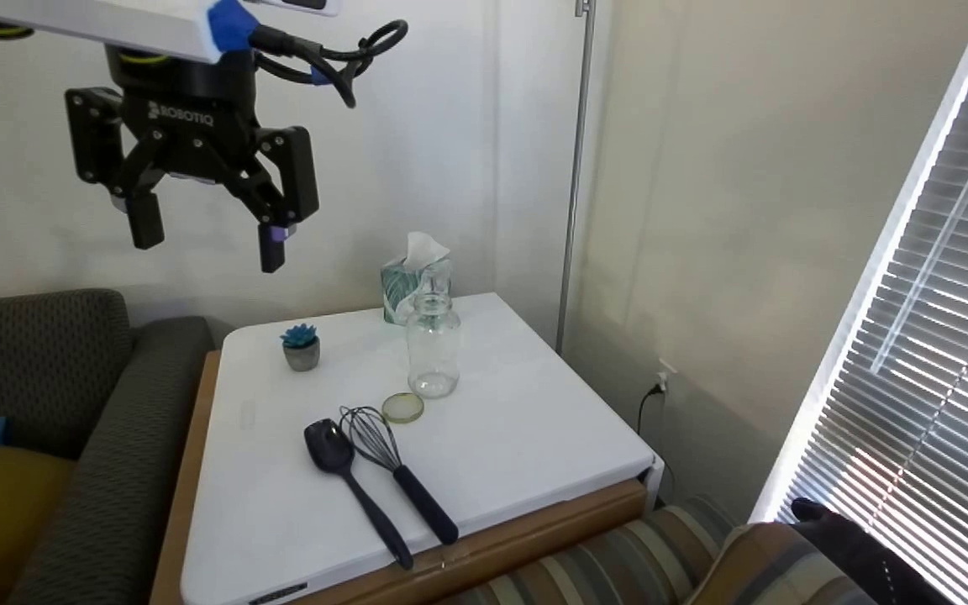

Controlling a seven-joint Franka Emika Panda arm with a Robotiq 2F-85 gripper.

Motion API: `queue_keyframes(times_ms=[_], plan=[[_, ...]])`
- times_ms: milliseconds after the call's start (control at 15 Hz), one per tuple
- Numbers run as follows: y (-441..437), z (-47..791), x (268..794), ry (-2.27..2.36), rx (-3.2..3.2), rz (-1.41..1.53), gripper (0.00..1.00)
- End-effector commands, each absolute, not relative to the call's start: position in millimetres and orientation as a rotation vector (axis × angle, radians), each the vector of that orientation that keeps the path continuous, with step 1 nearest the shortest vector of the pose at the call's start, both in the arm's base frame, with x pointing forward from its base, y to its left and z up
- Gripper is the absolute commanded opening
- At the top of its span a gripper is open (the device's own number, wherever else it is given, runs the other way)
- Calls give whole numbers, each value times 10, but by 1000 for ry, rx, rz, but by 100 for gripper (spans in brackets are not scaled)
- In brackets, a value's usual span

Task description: Move the lid away from the bottle

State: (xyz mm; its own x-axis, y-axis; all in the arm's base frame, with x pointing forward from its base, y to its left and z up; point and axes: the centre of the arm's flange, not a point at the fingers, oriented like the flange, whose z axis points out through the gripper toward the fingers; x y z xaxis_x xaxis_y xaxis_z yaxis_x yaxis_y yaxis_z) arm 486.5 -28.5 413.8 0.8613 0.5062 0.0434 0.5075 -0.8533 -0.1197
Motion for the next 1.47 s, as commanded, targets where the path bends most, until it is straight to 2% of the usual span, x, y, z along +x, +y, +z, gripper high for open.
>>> queue_keyframes(times_ms=[0, 533, 800, 867, 1400], plan=[[-223, 3980, 5281, -902, -2895, -16, 100], [362, 3396, 6082, -1125, -2896, 118, 100], [611, 3000, 6159, -993, -2901, 103, 100], [587, 3151, 6022, -1054, -2899, 123, 100], [812, 2879, 6192, -957, -3025, 146, 100]])
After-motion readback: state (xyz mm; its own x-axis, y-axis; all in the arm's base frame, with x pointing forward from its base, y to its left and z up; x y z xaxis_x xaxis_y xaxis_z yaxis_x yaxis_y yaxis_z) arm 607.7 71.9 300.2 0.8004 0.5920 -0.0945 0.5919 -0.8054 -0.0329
